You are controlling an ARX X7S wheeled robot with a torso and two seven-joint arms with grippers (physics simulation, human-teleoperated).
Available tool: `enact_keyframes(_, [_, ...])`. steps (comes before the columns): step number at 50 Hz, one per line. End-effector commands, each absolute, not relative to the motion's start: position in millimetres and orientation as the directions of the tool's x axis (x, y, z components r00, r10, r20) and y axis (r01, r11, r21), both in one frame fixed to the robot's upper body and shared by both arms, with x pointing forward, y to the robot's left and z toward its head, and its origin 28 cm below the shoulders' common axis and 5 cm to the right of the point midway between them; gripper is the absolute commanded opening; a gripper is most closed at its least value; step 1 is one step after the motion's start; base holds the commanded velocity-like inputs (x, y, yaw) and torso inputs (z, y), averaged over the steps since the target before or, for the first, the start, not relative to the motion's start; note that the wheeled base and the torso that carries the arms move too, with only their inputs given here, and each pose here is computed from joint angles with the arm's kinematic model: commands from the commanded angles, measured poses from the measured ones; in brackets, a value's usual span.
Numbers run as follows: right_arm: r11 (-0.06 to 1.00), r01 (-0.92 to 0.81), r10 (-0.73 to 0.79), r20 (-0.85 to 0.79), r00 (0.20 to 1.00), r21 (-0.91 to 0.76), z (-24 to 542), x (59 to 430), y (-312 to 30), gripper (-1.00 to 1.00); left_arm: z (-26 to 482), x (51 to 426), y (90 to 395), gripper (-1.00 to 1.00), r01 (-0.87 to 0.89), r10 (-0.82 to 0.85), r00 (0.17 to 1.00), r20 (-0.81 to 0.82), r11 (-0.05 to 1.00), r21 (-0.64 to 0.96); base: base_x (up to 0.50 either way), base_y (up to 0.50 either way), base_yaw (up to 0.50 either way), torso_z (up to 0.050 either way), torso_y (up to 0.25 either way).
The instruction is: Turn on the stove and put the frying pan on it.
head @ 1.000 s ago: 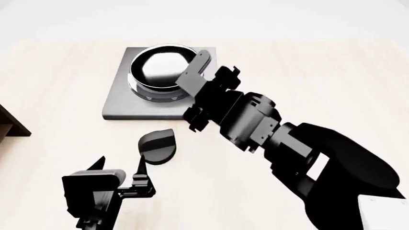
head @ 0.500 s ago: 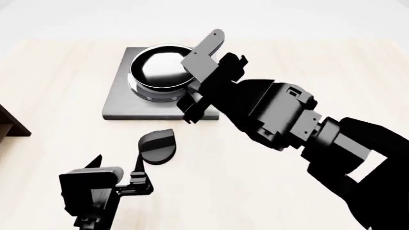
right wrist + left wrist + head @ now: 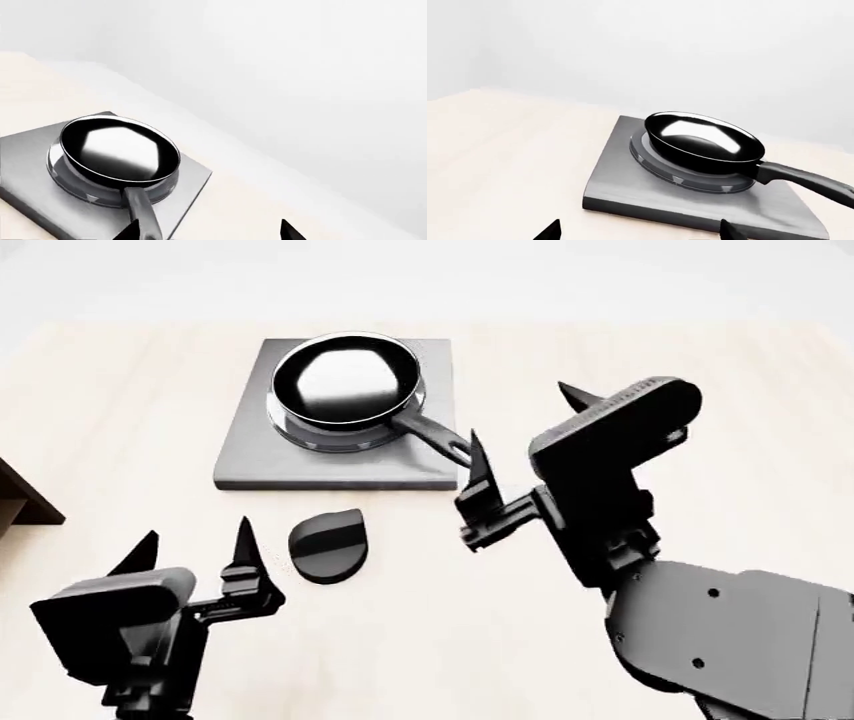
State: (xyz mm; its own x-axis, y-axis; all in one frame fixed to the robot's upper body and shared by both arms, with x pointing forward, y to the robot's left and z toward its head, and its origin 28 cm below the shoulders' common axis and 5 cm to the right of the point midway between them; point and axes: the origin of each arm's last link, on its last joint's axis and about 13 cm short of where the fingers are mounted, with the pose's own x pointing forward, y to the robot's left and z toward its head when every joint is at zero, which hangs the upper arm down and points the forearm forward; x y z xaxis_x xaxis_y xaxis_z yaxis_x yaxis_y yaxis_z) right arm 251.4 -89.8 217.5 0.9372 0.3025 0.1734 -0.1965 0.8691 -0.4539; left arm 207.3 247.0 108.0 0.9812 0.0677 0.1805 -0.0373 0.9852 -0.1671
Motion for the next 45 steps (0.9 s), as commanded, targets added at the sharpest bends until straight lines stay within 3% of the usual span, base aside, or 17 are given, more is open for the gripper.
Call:
enact_keyframes(1, [0.961, -0.015, 0.135, 0.417, 0.899, -0.278, 193.5, 185.9, -119.4, 1.00, 127.5, 196.5, 247.1, 1.00, 0.004, 0.060, 0.949, 0.310, 0.979, -0.202, 0.00, 0.00, 0.00, 0.000, 0.000])
enact_keyframes(15, [0.981, 0.128, -0.026, 0.554, 0.832, -0.146, 159.5, 141.5, -143.2, 1.00, 140.6, 184.7, 242.4, 1.00, 0.007, 0.086, 0.879, 0.470, 0.981, -0.193, 0.00, 0.00, 0.00, 0.000, 0.000])
enact_keyframes(22, [0.973, 0.233, -0.161, 0.725, 0.670, 0.001, 164.8, 126.7, -149.9, 1.00, 151.8, 176.7, 245.7, 1.00, -0.035, 0.223, 0.750, 0.623, 0.954, -0.299, 0.00, 0.00, 0.00, 0.000, 0.000])
enact_keyframes(27, [0.939, 0.335, -0.248, 0.835, 0.491, 0.081, 170.6, 120.7, -154.1, 1.00, 157.8, 173.1, 252.2, 1.00, -0.064, 0.330, 0.655, 0.680, 0.921, -0.385, 0.00, 0.00, 0.00, 0.000, 0.000])
enact_keyframes(31, [0.934, 0.341, -0.258, 0.860, 0.441, 0.106, 172.5, 114.4, -155.3, 1.00, 160.2, 169.9, 254.0, 1.00, -0.095, 0.371, 0.588, 0.719, 0.914, -0.393, 0.00, 0.00, 0.00, 0.000, 0.000])
enact_keyframes(45, [0.906, 0.389, -0.314, 0.881, 0.354, 0.166, 172.4, 105.1, -160.4, 1.00, 161.4, 164.1, 256.5, 1.00, -0.102, 0.415, 0.514, 0.751, 0.899, -0.427, 0.00, 0.00, 0.00, 0.000, 0.000])
